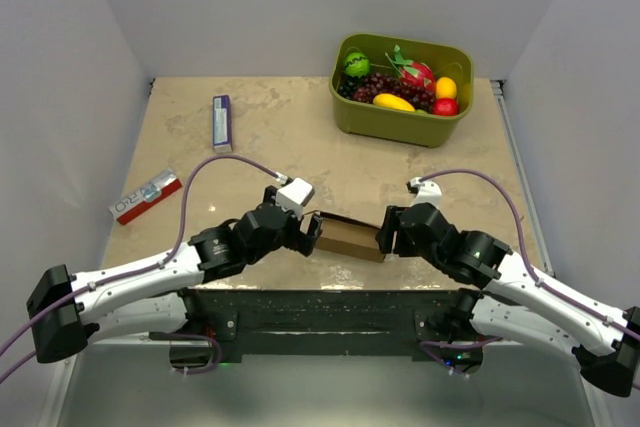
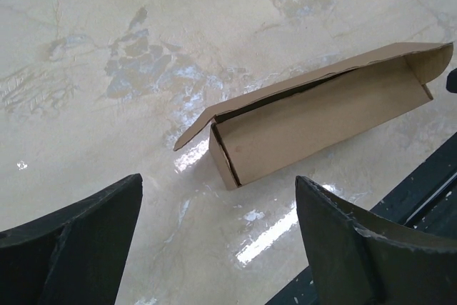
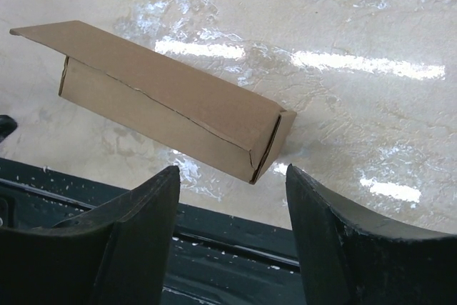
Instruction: Fold the paper box
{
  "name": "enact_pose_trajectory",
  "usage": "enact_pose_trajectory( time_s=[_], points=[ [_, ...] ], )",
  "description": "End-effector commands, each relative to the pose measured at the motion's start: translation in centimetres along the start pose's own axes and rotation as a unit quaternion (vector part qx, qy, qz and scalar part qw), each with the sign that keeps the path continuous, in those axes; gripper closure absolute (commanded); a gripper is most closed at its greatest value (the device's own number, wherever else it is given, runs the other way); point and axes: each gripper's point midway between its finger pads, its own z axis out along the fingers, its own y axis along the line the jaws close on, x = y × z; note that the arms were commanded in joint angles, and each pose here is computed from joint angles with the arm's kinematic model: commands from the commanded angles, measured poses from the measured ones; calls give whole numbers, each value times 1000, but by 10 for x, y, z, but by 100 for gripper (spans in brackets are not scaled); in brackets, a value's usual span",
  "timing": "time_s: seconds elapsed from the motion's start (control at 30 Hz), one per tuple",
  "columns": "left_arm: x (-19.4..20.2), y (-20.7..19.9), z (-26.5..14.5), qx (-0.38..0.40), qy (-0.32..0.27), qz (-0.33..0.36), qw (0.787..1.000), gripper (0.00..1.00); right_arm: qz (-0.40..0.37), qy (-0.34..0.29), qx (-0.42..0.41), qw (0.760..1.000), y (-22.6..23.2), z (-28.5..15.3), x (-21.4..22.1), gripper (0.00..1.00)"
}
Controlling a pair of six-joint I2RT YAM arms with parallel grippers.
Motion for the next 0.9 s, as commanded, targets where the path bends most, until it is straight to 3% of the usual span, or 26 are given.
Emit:
enact_pose_trajectory(
  time_s=[0.0, 0.37, 0.87],
  points=[
    [-24, -1, -5, -2, -26, 7, 1000, 9, -8, -15, 7, 1000, -3, 1, -6, 36],
    [-28, 4, 20, -10, -15, 65, 998, 27, -12, -14, 4, 1000, -5, 6, 0, 40],
    [-27, 12, 35, 28, -8, 58, 998, 40, -12, -25, 35, 999, -16, 22, 5, 69]
  ],
)
